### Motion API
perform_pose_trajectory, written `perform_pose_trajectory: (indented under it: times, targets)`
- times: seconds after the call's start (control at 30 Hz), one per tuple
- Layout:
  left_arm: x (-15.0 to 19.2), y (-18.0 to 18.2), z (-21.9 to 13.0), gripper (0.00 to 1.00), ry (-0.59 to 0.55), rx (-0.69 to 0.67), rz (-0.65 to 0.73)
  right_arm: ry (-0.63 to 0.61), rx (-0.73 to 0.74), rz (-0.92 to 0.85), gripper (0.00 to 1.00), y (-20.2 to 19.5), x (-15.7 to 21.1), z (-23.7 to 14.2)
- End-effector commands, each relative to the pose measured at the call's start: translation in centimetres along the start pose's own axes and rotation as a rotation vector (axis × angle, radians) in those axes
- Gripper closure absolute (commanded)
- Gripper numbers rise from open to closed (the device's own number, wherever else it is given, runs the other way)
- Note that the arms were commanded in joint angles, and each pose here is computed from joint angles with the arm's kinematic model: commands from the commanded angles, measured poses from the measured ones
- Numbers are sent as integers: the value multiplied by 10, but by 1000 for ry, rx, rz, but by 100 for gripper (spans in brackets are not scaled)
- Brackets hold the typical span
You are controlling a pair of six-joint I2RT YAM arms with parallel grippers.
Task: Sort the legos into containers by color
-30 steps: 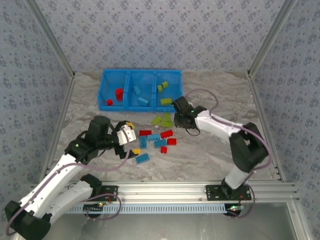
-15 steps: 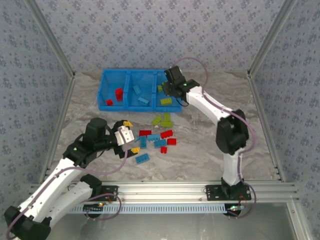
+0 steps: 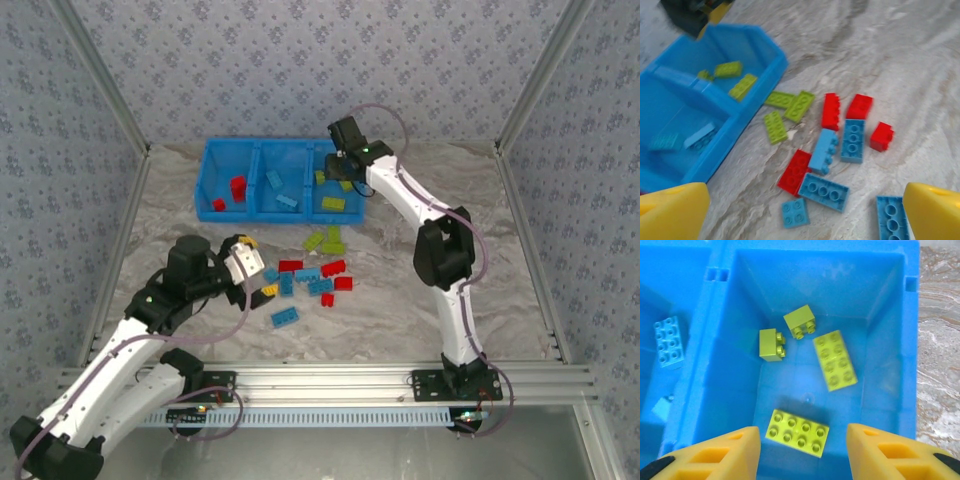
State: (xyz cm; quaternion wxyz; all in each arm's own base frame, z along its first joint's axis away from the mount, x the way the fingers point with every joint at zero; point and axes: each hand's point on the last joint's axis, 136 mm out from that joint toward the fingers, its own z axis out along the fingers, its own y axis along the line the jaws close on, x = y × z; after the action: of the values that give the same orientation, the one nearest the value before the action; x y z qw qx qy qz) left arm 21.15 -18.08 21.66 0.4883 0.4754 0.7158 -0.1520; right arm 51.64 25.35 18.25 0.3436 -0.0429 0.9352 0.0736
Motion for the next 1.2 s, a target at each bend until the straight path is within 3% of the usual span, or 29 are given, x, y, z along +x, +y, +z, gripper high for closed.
perform_pose_trajectory:
  times: [0.0,0.1,0.2,0.3,0.37,0.5,0.73,0.9,1.17]
  targets:
    - [-29,48,-16,1,-38,-211,-272,-36,-72,-29,49,6,-8,-75]
    - [-14,69,-20,1,60,-334,-568,-50,-181,-77,46,21,11,-131]
    - [16,78,-16,8,149,-456,-878,-43,-261,-128,41,34,47,-179]
    - [37,66,0,13,228,-440,-1053,-13,-356,-198,35,52,94,-213]
    - [45,52,14,13,264,-378,-1097,24,-405,-254,30,62,125,-227]
    - [64,30,34,15,389,-258,-968,93,-414,-350,26,66,170,-238]
    - [100,5,48,19,717,-39,-560,141,-356,-365,25,59,184,-223]
    - [117,4,72,17,777,30,-401,139,-352,-376,24,60,181,-219]
    - [128,11,109,21,712,18,-371,133,-345,-373,24,54,181,-225]
